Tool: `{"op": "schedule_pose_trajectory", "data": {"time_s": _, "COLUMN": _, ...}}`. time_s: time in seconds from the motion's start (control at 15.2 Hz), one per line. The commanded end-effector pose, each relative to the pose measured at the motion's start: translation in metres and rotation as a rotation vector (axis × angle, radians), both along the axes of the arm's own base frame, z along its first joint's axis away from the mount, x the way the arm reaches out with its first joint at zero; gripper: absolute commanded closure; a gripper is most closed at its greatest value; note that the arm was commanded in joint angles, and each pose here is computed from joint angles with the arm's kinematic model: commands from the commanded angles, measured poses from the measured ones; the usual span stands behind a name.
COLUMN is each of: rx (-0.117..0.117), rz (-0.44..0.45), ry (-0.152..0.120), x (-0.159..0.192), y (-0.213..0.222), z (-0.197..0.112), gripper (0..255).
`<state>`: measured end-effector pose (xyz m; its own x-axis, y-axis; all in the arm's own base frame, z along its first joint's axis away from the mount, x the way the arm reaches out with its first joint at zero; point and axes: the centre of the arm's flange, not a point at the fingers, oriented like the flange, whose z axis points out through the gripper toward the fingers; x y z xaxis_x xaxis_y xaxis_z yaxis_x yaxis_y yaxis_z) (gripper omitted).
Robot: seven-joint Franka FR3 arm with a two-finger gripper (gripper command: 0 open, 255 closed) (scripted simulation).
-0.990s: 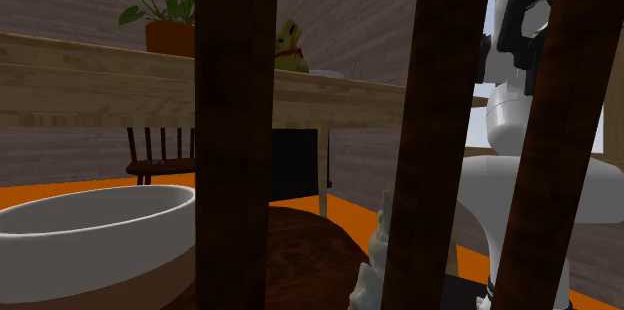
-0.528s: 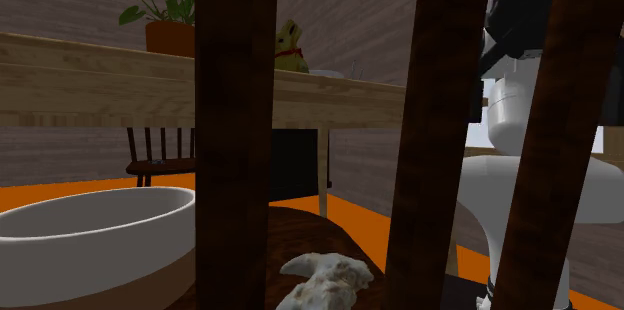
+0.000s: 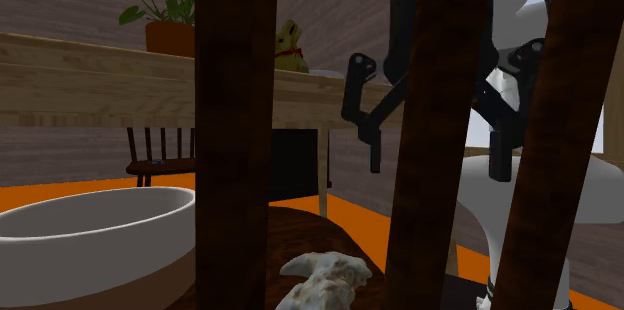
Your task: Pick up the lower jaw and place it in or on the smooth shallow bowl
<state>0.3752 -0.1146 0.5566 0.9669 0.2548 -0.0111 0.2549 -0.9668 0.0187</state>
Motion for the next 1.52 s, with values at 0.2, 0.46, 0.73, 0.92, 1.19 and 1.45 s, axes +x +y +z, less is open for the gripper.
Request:
{"op": "schedule_pose_trajectory", "data": {"time_s": 0.2, "rx": 0.01, "rz": 0.034, "ry": -0.004, "x": 0.023, "y": -0.031, "z": -0.025, "gripper": 0}}
{"op": "schedule_pose_trajectory", "data": {"time_s": 0.46, "rx": 0.01, "rz": 0.034, "ry": -0.004, "x": 0.023, "y": -0.031, "z": -0.046, "gripper": 0}}
{"op": "schedule_pose_trajectory", "data": {"time_s": 0.73, "rx": 0.01, "rz": 0.034, "ry": -0.004, "x": 0.023, "y": -0.031, "z": -0.06, "gripper": 0}}
{"op": "schedule_pose_trajectory", "data": {"time_s": 0.92, "rx": 0.01, "rz": 0.034, "ry": -0.004, "x": 0.023, "y": -0.031, "z": -0.06, "gripper": 0}}
{"op": "schedule_pose_trajectory", "data": {"time_s": 1.19, "rx": 0.01, "rz": 0.034, "ry": -0.004, "x": 0.023, "y": -0.031, "z": -0.06, "gripper": 255}}
{"op": "schedule_pose_trajectory", "data": {"time_s": 1.45, "rx": 0.01, "rz": 0.034, "ry": -0.004, "x": 0.023, "y": -0.031, "z": -0.06, "gripper": 255}}
